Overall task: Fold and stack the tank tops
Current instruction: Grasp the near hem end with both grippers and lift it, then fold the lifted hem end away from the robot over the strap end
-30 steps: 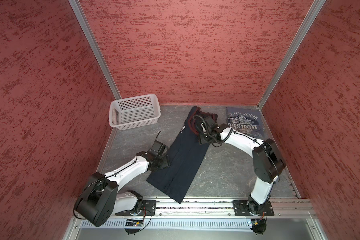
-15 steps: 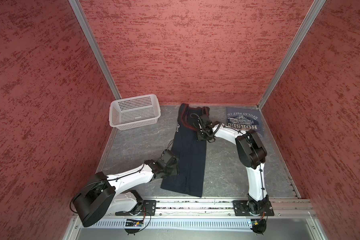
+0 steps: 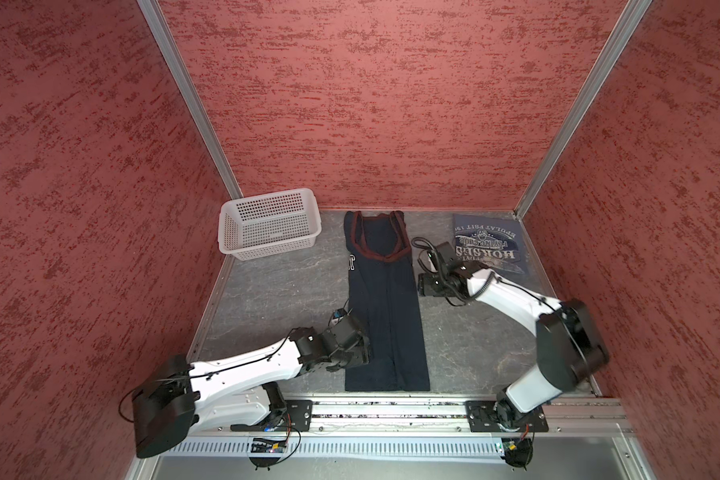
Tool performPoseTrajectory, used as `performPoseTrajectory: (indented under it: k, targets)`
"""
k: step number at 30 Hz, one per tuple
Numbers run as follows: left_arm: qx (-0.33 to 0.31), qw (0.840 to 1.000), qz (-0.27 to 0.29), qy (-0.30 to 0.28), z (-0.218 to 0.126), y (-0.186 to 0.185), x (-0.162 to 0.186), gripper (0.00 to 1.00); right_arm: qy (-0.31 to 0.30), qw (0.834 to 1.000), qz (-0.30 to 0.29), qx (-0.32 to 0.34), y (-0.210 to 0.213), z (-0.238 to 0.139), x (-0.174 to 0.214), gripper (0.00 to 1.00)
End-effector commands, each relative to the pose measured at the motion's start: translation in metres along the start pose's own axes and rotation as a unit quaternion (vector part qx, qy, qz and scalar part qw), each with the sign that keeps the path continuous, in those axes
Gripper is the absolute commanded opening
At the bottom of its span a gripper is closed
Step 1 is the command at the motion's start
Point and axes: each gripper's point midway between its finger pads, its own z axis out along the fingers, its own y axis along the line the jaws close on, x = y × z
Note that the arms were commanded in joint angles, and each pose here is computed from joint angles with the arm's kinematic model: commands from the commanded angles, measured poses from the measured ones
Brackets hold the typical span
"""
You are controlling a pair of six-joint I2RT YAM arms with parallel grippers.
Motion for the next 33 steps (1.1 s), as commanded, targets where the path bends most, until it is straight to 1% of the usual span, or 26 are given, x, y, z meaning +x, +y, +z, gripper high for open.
performPoseTrajectory:
  k: [1,4,9,16,22,26,29,30,33]
  targets:
    - [-0.058,0.998,-0.026,0.019,-0.008,0.041,0.017,0.75,0.049,0.997,0.041,-0.034,0.005,-0.007,0.063,0.67]
    - [-0.045,0.997,-0.041,0.037,-0.006,0.050,0.029,0.74,0.079,0.992,0.066,-0.067,0.011,-0.018,0.108,0.63]
    - [-0.015,0.996,-0.051,0.070,0.003,0.047,0.047,0.69,0.114,0.980,0.105,-0.122,0.025,-0.031,0.159,0.57]
    - [-0.006,0.996,-0.048,0.079,0.016,0.042,0.059,0.59,0.161,0.970,0.124,-0.130,0.023,-0.027,0.209,0.48]
    - [-0.005,0.996,-0.045,0.080,0.027,0.038,0.061,0.55,0.180,0.965,0.130,-0.140,0.026,-0.022,0.231,0.43]
    - [-0.007,0.996,-0.043,0.084,0.035,0.037,0.063,0.49,0.180,0.965,0.125,-0.143,0.029,-0.021,0.234,0.35]
    - [-0.009,0.996,-0.038,0.084,0.038,0.034,0.063,0.41,0.173,0.966,0.124,-0.146,0.031,-0.020,0.230,0.26]
    - [-0.009,0.996,-0.036,0.083,0.038,0.033,0.062,0.36,0.171,0.967,0.122,-0.148,0.033,-0.020,0.228,0.20]
    - [-0.002,0.997,-0.031,0.075,0.036,0.027,0.058,0.21,0.160,0.970,0.107,-0.149,0.039,-0.024,0.219,0.10]
